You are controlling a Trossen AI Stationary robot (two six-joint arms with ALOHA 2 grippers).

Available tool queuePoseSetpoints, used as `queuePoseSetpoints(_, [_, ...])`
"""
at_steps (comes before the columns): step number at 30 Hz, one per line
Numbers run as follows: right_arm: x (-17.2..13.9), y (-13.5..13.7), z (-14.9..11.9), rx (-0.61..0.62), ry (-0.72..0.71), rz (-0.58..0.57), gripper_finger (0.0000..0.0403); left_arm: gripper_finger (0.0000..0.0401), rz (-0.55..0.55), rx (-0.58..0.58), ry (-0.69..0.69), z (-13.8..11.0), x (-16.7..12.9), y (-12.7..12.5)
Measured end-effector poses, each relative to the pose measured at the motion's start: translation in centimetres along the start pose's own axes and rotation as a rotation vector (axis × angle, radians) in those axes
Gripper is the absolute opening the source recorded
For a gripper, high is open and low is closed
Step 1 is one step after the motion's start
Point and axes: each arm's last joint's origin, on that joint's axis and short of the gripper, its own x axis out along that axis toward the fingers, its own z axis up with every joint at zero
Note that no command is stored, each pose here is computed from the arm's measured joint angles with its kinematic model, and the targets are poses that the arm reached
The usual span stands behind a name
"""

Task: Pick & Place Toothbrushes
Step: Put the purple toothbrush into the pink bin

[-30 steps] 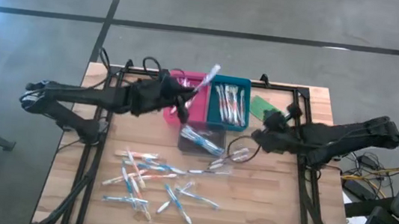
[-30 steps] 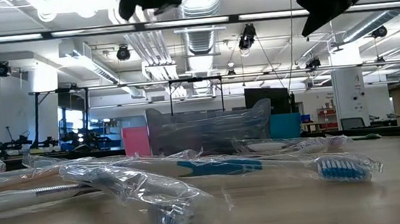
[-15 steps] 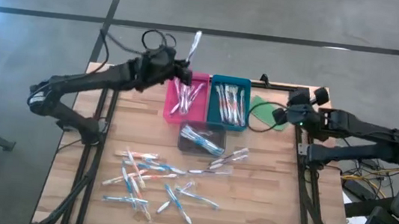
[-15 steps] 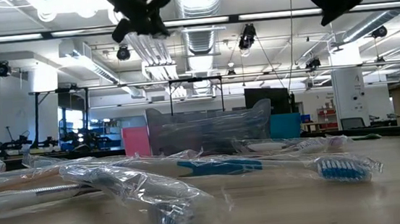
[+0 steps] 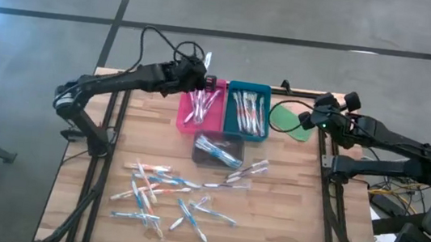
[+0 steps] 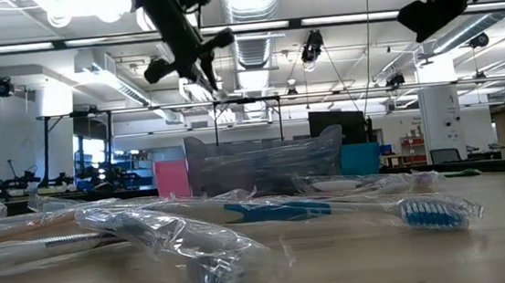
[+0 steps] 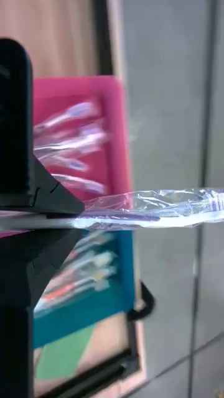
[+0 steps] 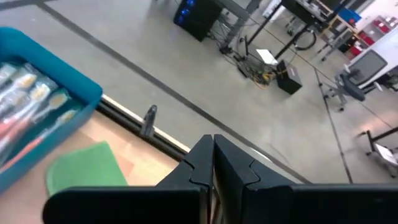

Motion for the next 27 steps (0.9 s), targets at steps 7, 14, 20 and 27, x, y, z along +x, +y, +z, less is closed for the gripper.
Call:
queuePoseSetpoints(7, [1.2,1.3,-2.1,-0.079,0.038,-0.017,0.0008,0.0035,0.040,-0.050,0.130,-2.3,2.7,0.3])
queuePoseSetpoints(14, [1.1,1.1,-1.8,-0.039,0.025,-0.028,0.0008,0.0035,0.061,-0.028,0.247,-4.2,5.0,0.1])
queuePoseSetpoints(20, [1.1,1.1,-1.8,-0.017,0.025,-0.029,0.0008,0.0035,0.129,-0.009,0.302,-5.5,6.4,0.5])
queuePoseSetpoints(27, [1.1,1.2,-1.8,-0.019,0.026,-0.028,0.0008,0.0035,0.166,0.020,0.332,-6.8,8.0,0.5])
